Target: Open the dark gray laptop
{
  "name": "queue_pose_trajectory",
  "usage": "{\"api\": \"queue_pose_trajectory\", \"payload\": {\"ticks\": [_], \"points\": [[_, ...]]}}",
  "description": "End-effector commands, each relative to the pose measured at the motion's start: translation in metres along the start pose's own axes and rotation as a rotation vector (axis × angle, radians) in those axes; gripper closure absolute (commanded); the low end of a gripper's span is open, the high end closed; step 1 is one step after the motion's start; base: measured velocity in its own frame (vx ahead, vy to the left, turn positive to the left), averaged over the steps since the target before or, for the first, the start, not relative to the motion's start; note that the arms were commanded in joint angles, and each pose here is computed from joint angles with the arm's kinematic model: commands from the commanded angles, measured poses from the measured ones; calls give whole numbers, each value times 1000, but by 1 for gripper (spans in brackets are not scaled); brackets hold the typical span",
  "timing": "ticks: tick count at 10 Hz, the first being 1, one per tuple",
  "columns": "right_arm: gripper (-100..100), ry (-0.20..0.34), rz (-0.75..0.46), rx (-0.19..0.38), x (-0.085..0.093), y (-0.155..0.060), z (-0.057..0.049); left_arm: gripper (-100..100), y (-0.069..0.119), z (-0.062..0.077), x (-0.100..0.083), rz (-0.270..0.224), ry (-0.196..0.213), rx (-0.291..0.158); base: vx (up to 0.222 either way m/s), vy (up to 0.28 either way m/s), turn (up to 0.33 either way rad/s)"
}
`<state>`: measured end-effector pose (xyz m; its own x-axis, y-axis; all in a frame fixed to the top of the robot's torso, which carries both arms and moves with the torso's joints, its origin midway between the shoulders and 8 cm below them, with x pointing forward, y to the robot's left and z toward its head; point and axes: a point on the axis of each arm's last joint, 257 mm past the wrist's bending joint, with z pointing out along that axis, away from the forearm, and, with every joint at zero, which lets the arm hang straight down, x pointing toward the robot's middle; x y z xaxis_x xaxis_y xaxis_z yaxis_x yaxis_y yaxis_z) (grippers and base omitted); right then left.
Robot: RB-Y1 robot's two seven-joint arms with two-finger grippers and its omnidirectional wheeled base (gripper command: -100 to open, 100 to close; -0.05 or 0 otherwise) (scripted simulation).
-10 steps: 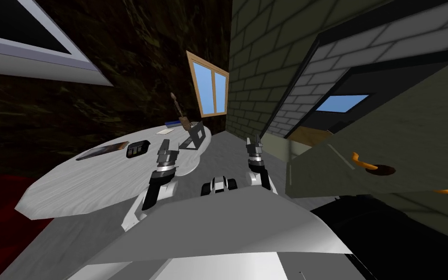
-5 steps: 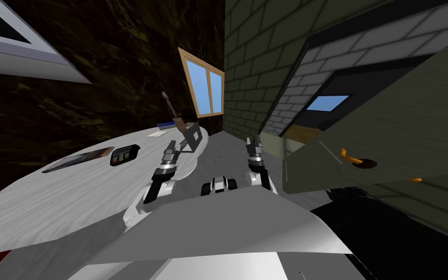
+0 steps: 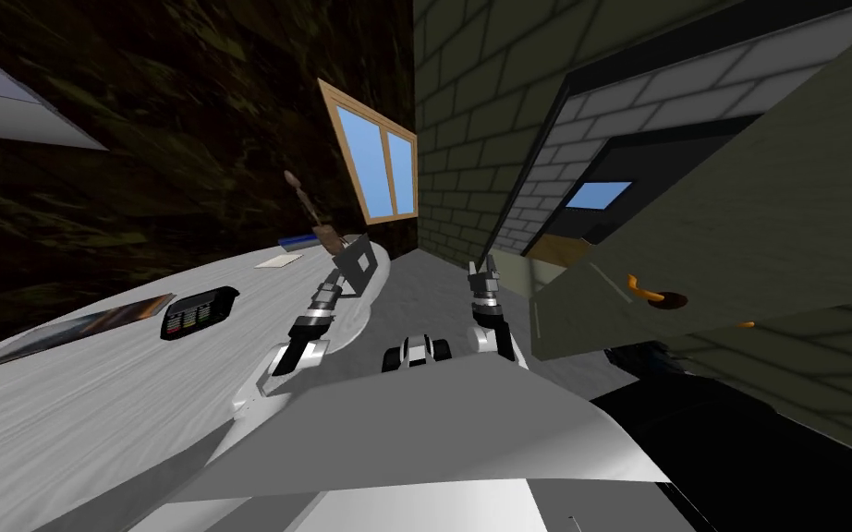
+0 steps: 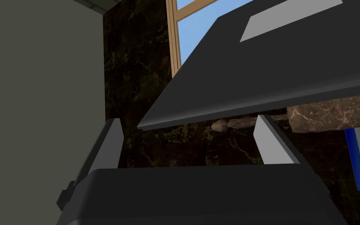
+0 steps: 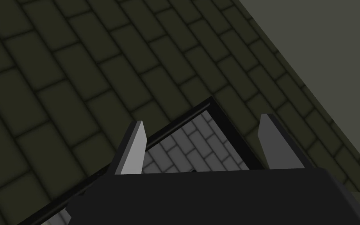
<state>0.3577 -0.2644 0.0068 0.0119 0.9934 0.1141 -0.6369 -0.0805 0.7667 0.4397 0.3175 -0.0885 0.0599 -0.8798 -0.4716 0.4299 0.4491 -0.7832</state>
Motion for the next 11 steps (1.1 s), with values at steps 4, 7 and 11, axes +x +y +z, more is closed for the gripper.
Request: {"api": "queue_pose_trajectory", "payload": {"ticks": [4, 7, 11], "points": [[0, 0, 0, 0, 0, 0, 0, -100, 34, 25, -68, 143, -124, -51, -179, 71, -433], [0, 0, 0, 0, 0, 0, 0, -100, 54, 31, -102, 184, -189, -90, -124, 44, -195], [0, 0, 0, 0, 0, 0, 0, -100, 76, 36, -149, 241, -286, -144, -153, 35, -303]]}}
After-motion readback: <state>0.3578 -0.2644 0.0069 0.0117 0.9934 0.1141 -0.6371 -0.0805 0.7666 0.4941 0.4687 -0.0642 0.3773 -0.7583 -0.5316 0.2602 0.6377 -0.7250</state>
